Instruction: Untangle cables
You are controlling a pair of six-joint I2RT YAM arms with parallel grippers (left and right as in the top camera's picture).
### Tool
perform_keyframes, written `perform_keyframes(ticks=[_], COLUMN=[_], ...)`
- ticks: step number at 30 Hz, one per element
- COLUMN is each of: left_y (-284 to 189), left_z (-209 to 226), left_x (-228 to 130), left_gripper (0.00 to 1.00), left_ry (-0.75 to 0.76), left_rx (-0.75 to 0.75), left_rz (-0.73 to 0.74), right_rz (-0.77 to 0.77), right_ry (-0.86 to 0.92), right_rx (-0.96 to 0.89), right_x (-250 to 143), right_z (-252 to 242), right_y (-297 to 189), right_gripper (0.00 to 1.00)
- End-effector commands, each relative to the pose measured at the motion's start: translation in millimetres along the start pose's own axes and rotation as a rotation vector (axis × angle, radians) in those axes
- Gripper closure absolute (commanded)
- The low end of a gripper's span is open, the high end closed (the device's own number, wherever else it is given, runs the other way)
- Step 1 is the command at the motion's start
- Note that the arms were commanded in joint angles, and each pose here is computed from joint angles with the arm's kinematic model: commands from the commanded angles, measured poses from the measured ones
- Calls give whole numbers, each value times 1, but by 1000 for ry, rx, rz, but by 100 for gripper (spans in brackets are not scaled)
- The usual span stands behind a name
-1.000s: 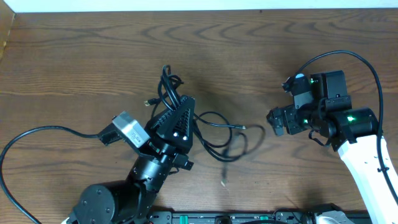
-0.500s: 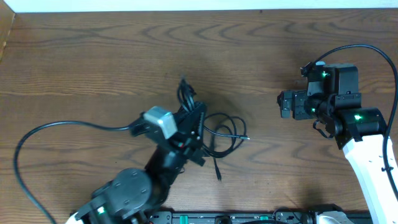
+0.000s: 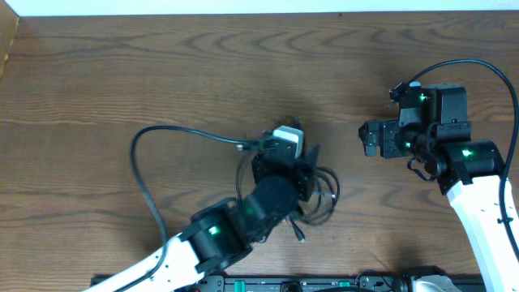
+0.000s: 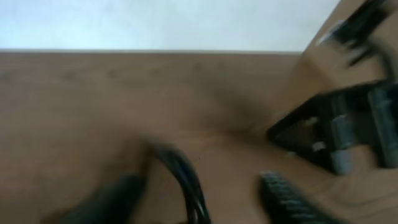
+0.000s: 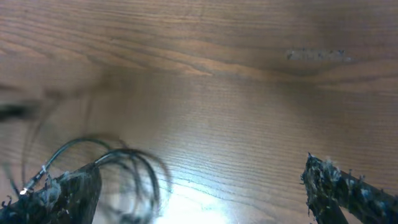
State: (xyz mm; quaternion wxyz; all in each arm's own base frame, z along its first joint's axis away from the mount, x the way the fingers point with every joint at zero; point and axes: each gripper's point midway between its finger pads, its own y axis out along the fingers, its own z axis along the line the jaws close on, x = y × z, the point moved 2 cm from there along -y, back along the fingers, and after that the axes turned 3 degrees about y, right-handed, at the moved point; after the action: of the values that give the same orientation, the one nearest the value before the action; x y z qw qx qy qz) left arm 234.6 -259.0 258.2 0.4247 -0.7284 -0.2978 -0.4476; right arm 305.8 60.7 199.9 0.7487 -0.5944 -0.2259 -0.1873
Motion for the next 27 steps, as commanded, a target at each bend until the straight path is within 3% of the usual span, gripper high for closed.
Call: perform_keyframes(ticks=[1, 8, 16, 20, 27], left_y=[5, 13, -1, -20, -60], left_z=[12, 30, 85, 116, 156], left_x=[2, -12, -26, -32, -59], left_gripper=[5, 4, 4, 4, 4], left_ry=[-109, -169, -294, -375, -373], left_rx=[42, -50, -9, 23, 75], left_rz=[17, 177, 339, 403, 546], right_rz=[2, 3, 14, 22, 39], right_ry=[-13, -13, -48, -48, -46], right_rx=[4, 4, 13, 130, 341], right_x=[0, 0, -3, -5, -7], right_z=[0, 0, 1, 19, 50], right_y=[-1, -1, -1, -2, -9], right_gripper=[1, 1, 1, 1, 1])
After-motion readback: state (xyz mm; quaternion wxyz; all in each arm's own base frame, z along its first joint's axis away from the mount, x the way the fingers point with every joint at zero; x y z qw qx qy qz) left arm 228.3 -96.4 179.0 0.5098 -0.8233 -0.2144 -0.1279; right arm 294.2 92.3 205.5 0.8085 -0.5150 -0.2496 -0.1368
